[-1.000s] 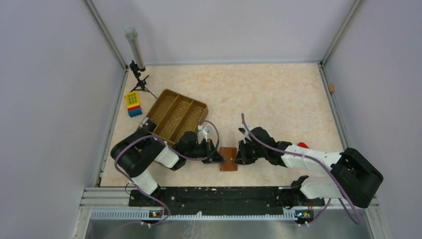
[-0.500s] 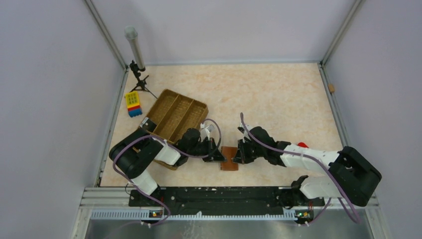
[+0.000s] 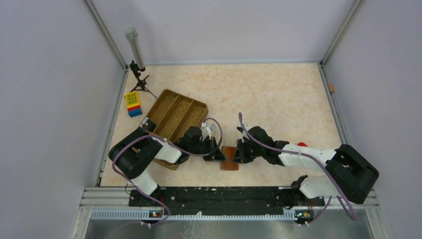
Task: Put the credit cards into the card holder
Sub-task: Close the card holder at the center of the board.
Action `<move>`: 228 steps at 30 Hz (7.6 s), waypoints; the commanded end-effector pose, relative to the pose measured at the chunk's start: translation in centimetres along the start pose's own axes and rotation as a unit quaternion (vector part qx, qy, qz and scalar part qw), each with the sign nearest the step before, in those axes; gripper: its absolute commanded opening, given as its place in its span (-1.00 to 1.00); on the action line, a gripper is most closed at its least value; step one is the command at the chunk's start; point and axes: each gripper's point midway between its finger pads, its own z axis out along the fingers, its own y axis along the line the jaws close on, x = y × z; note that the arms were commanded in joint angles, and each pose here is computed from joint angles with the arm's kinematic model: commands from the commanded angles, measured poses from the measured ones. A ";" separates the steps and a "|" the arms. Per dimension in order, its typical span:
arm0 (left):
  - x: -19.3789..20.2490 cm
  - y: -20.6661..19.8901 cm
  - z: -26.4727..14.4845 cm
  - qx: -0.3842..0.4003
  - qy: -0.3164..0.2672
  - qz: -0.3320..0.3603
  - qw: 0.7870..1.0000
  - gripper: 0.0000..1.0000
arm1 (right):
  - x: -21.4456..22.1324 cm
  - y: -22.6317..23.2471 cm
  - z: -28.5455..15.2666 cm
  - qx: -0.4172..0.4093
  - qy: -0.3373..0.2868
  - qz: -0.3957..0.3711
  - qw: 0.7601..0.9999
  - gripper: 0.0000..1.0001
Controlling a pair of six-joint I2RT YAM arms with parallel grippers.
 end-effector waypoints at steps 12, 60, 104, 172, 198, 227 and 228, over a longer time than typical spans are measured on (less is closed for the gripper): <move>1.1 5.3 -0.3 -0.114 0.002 -0.003 0.993 -1.00 | -4.1 1.5 -1.0 -0.007 -0.065 -0.028 0.997 -1.00; 1.9 7.0 -0.5 -0.156 0.018 -0.028 0.987 -1.00 | -3.4 2.3 -1.1 -0.064 -0.041 -0.003 0.997 -1.00; 1.6 7.3 -1.9 -0.184 -0.003 -0.012 0.983 -0.98 | -2.9 -0.2 0.0 0.247 0.001 0.020 0.969 -0.26; 2.3 7.5 -1.7 -0.176 0.013 -0.015 0.984 -1.00 | -1.8 1.7 0.7 0.181 -0.003 0.005 0.984 -1.00; 2.5 7.5 -1.6 -0.175 0.015 -0.018 0.984 -1.00 | -1.1 0.9 0.6 0.197 0.002 0.018 0.980 -1.00; 2.7 7.5 -1.7 -0.175 0.016 -0.019 0.984 -1.00 | -0.9 0.3 0.8 0.194 -0.012 0.026 0.981 -1.00; 2.6 7.5 -1.7 -0.175 0.015 -0.019 0.984 -1.00 | -1.0 0.2 0.8 0.193 -0.014 0.027 0.981 -1.00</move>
